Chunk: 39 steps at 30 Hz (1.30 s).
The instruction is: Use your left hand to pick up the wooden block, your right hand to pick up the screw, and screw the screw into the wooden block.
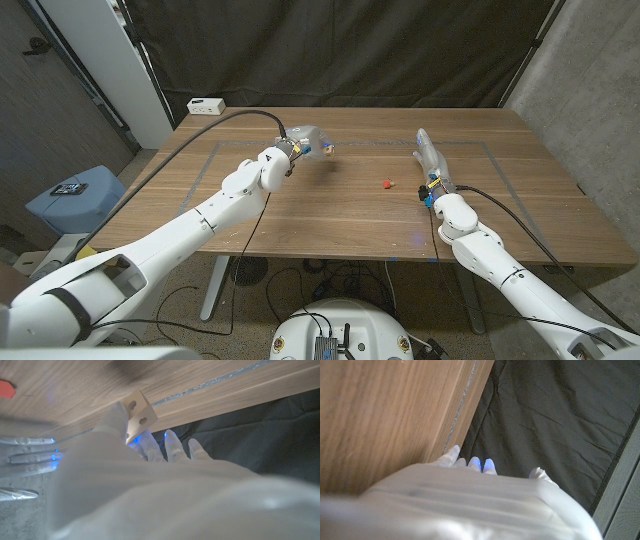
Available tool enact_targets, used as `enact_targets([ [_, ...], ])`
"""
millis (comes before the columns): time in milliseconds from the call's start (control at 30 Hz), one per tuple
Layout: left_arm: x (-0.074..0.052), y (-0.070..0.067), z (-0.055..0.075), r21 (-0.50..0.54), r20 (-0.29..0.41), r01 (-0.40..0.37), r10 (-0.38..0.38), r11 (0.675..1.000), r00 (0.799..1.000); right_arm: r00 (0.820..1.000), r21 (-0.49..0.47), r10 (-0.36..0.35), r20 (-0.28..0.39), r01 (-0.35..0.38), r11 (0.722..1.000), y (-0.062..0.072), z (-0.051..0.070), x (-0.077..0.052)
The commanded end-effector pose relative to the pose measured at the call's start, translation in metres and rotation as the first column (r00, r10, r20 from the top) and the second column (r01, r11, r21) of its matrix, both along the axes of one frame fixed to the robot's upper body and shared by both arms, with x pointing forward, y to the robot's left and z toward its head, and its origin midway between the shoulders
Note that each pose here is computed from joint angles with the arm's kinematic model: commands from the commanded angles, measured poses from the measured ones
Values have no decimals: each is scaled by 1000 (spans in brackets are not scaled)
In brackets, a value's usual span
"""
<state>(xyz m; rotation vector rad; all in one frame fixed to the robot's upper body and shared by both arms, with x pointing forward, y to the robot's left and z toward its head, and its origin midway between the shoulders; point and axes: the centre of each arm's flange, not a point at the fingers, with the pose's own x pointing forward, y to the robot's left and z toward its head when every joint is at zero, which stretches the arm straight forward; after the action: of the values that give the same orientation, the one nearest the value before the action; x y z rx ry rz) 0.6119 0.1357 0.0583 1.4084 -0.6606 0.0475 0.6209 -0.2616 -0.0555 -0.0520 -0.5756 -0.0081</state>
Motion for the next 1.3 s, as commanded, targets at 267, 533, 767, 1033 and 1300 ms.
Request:
enact_targets([
  [267,13,-3,11,-243,-133,129,-165,961,977,998,-152,-56,-1,55,987,-3,16,-10],
  [533,18,-3,11,-327,-177,168,-235,930,956,996,-228,-91,7,90,969,-5,22,-18],
  [767,22,0,10,-415,-219,217,-328,883,919,994,-273,-101,33,106,956,-6,26,-24],
  [1033,28,4,6,-481,-247,267,-422,835,872,990,-387,-137,30,138,912,-6,34,-33],
  [1300,36,8,2,-551,-268,289,-494,783,827,987,-459,-159,36,158,874,-8,39,-40],
])
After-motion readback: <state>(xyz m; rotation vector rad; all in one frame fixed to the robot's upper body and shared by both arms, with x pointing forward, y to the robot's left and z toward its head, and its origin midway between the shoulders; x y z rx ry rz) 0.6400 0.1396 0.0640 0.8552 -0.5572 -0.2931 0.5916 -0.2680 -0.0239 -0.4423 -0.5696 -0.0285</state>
